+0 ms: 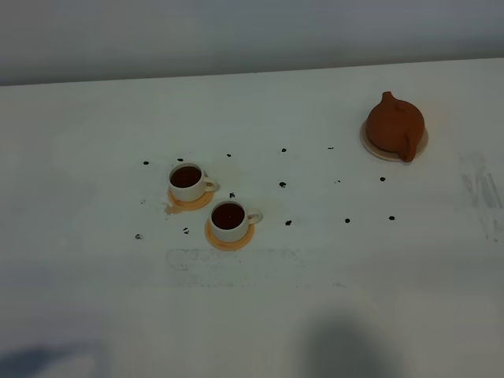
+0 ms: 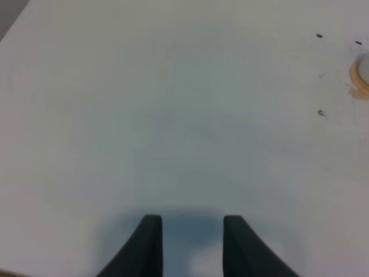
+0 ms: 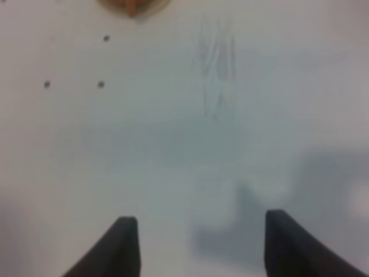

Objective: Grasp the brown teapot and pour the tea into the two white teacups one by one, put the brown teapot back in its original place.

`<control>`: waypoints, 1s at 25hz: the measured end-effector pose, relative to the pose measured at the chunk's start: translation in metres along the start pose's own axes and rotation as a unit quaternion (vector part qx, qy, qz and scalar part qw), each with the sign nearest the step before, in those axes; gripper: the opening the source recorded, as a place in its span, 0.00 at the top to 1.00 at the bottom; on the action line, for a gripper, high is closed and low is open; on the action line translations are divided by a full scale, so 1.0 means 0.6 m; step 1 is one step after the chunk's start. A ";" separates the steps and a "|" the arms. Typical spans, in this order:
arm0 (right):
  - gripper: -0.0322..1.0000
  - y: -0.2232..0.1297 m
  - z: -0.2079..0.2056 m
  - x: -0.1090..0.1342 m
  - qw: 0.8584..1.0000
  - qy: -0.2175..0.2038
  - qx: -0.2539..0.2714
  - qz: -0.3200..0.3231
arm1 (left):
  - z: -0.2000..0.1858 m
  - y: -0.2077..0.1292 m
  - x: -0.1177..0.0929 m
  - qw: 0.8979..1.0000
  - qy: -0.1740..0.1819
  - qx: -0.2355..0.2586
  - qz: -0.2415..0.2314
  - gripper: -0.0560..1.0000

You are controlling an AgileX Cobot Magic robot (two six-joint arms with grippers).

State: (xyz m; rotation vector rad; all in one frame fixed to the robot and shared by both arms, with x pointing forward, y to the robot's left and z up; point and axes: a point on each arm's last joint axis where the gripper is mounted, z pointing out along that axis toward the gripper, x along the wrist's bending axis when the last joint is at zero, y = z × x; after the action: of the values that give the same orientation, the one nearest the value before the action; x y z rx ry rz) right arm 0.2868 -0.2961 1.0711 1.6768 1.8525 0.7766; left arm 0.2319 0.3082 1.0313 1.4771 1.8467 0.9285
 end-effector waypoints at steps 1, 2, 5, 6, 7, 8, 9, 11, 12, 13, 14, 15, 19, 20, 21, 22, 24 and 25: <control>0.52 -0.008 0.000 0.001 1.000 0.007 0.001 -0.012 | 0.000 0.000 0.000 1.000 0.000 0.000 0.000 0.71; 0.52 -0.015 -0.002 0.003 1.000 0.016 -0.003 -0.023 | 0.000 0.000 0.000 1.000 0.000 0.000 0.000 0.71; 0.52 -0.036 -0.001 0.009 0.997 0.042 -0.010 -0.056 | 0.000 0.000 0.000 1.000 0.000 0.000 0.000 0.71; 0.52 -0.044 -0.003 0.010 0.997 0.050 -0.017 -0.063 | 0.000 0.000 0.000 1.000 0.000 0.000 0.000 0.71; 0.52 -0.049 -0.006 0.011 0.996 0.055 -0.024 -0.069 | 0.000 0.000 0.000 1.000 0.000 0.000 0.000 0.71; 0.52 -0.052 -0.011 0.011 0.995 0.058 -0.034 -0.070 | 0.000 0.000 0.000 1.000 0.000 0.000 0.000 0.71; 0.52 -0.056 -0.016 0.011 0.995 0.059 -0.047 -0.071 | 0.000 0.000 0.000 1.000 0.000 0.000 0.000 0.71; 0.52 -0.064 -0.026 0.009 0.993 0.060 -0.072 -0.070 | 0.000 0.000 0.000 1.000 0.000 0.000 0.000 0.71; 0.52 -0.068 -0.030 0.008 0.992 0.060 -0.083 -0.070 | 0.000 0.000 0.000 1.000 0.000 0.000 0.000 0.71; 0.52 -0.071 -0.034 0.008 0.991 0.060 -0.093 -0.069 | 0.000 0.000 0.000 1.000 0.000 0.000 0.000 0.71; 0.52 -0.074 -0.037 0.007 0.991 0.060 -0.100 -0.069 | 0.000 0.000 0.000 1.000 0.000 0.000 0.000 0.71; 0.52 -0.075 -0.038 0.007 0.990 0.060 -0.103 -0.069 | 0.000 0.000 0.000 1.000 0.000 0.000 0.000 0.71; 0.52 -0.076 -0.039 0.007 0.990 0.060 -0.106 -0.069 | 0.000 0.000 0.000 1.000 0.000 0.000 0.000 0.71; 0.52 -0.078 -0.040 0.006 0.990 0.058 -0.109 -0.067 | 0.000 0.000 0.000 1.000 0.000 0.000 0.000 0.71; 0.52 -0.080 -0.042 0.006 0.990 0.052 -0.114 -0.062 | 0.000 0.000 0.000 1.000 0.000 0.000 0.000 0.71; 0.52 -0.082 -0.044 0.006 0.990 0.044 -0.120 -0.055 | 0.000 0.000 0.000 1.000 0.000 0.000 0.000 0.71; 0.52 -0.085 -0.047 0.006 0.991 0.020 -0.128 -0.037 | 0.000 0.000 0.000 1.000 0.000 0.000 0.000 0.71; 0.52 -0.085 -0.046 0.007 0.991 0.006 -0.128 -0.026 | 0.000 0.000 0.000 1.000 0.000 0.000 0.000 0.71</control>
State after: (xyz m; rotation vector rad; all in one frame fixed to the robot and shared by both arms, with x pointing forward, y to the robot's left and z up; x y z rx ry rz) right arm 0.2309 -0.2977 1.0541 1.4586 1.7153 0.9602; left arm 0.2319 0.3082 1.0313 1.4771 1.8467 0.9285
